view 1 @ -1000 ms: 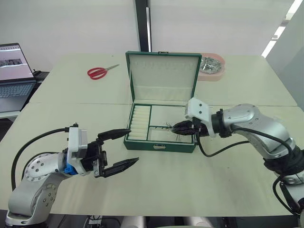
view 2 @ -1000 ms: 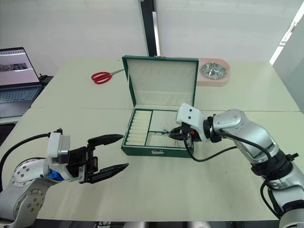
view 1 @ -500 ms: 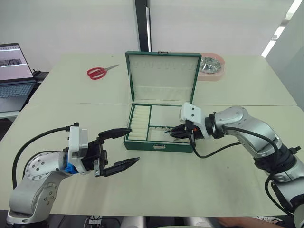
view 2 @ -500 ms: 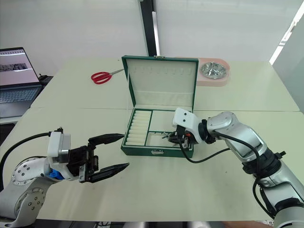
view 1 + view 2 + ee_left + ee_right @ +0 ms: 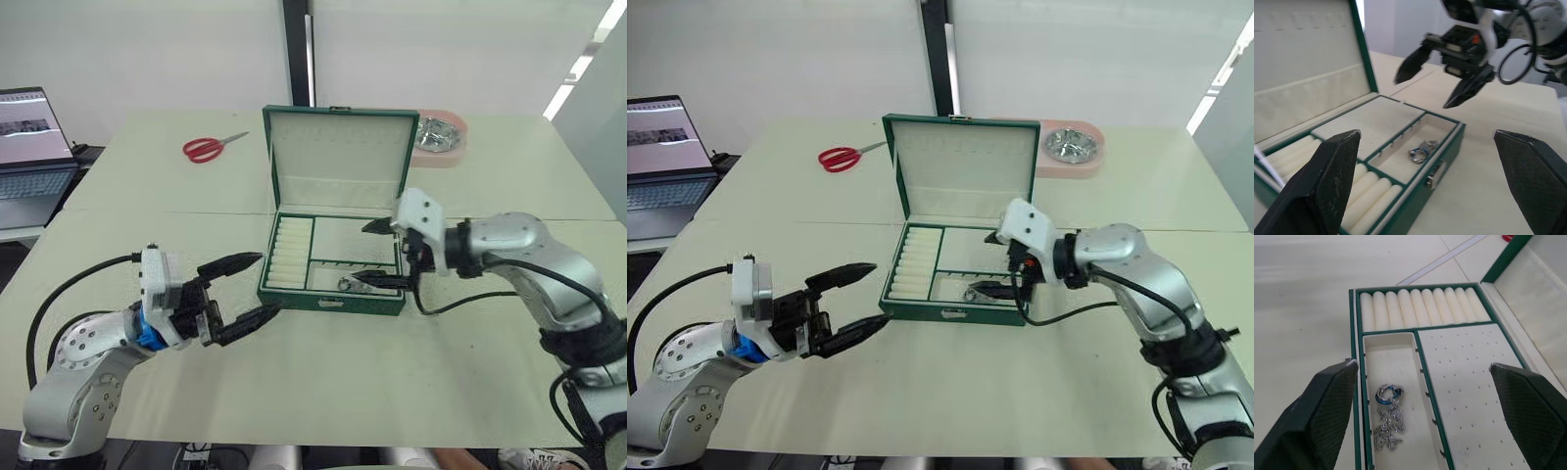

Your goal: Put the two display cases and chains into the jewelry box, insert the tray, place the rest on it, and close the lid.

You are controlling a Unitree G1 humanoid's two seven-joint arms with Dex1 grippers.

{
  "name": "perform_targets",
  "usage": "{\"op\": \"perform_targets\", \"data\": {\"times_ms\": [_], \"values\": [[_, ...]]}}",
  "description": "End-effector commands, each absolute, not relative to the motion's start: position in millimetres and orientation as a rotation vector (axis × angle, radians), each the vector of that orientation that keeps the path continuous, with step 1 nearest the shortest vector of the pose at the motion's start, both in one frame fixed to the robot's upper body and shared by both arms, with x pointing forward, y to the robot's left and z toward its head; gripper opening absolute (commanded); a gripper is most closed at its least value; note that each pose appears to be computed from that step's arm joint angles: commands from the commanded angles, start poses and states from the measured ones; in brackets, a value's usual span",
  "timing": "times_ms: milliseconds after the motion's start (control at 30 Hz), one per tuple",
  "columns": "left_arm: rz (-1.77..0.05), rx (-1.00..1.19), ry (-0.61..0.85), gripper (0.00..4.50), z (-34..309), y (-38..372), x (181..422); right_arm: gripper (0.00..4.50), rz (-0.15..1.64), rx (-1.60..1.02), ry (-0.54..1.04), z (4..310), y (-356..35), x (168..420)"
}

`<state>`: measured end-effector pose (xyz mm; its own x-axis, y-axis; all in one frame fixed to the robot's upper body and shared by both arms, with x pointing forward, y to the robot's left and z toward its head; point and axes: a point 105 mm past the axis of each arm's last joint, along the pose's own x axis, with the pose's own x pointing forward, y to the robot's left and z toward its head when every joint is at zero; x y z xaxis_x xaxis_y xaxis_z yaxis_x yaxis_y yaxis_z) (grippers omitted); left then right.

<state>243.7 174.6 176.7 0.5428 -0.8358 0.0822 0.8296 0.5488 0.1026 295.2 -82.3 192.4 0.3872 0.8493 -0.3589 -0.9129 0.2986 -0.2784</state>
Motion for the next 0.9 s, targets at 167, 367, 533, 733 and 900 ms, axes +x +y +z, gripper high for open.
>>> {"op": "perform_targets", "data": {"times_ms": [167, 367, 533, 733, 900], "values": [[-0.654, 0.025, -0.155, 4.5, 190, 217, 279, 4.47, 0.979, -0.455, 0.051, 215, -130, 277], [-0.447, -0.018, -0.128, 4.5, 190, 254, 302, 4.47, 0.697, -0.44, 0.028, 209, -179, 281], [-0.332, 0.018, -0.075, 4.5, 180, 271, 314, 4.47, 0.502, -0.396, 0.007, 194, -210, 279], [-0.205, 0.063, -0.038, 4.5, 162, 287, 327, 4.47, 0.328, -0.329, -0.005, 170, -223, 284], [-0.069, 0.05, -0.066, 3.61, 158, 309, 334, 3.53, 0.273, -0.287, -0.052, 168, -221, 296]]}}
